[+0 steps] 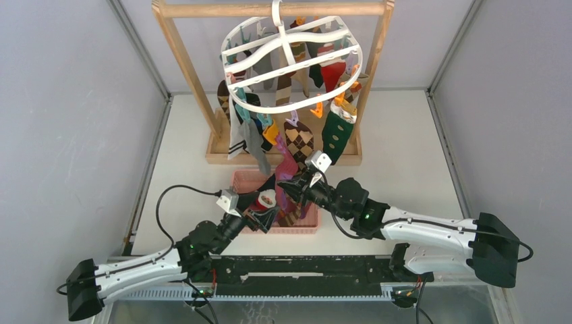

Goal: Remove the socks clipped to the hanger
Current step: Remove the sock from the hanger.

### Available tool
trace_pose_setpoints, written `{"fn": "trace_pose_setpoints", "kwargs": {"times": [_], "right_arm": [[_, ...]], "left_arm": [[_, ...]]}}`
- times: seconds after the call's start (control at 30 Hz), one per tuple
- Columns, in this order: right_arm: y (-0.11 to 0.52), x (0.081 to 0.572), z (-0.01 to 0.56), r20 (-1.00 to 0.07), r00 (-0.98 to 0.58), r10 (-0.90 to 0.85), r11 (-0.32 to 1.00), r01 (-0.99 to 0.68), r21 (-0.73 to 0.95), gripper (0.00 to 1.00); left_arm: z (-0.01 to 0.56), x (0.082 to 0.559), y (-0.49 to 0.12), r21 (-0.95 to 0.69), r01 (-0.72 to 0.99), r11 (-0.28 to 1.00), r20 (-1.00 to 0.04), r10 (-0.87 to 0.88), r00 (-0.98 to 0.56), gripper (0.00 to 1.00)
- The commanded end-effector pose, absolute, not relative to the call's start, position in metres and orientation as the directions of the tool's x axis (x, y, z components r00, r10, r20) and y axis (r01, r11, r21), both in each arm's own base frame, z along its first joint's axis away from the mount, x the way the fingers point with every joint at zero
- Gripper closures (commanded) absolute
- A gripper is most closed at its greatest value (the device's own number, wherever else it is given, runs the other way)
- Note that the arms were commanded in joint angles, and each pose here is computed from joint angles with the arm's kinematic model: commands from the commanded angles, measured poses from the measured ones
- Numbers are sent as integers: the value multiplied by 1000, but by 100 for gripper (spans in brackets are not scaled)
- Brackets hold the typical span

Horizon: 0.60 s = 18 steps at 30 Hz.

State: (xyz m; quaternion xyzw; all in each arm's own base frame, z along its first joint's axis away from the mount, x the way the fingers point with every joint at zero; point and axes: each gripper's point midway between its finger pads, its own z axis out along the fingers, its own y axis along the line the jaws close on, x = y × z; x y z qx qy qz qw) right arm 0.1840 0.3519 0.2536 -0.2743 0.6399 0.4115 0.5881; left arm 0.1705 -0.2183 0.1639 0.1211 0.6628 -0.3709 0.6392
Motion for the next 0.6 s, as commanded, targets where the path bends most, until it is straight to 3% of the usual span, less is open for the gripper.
{"fn": "trace_pose_setpoints", "kwargs": {"times": [0.0,0.57], "right_arm": [[358,182,285,-968,-129,216,476,-852,220,96],[362,175,282,-968,-152,200,444,-867,227,96]], "left_arm": [[168,169,-221,-319,653,687,-941,-312,-130,0],[179,175,-236,-285,658,697,-952,-288,-107,0]]}}
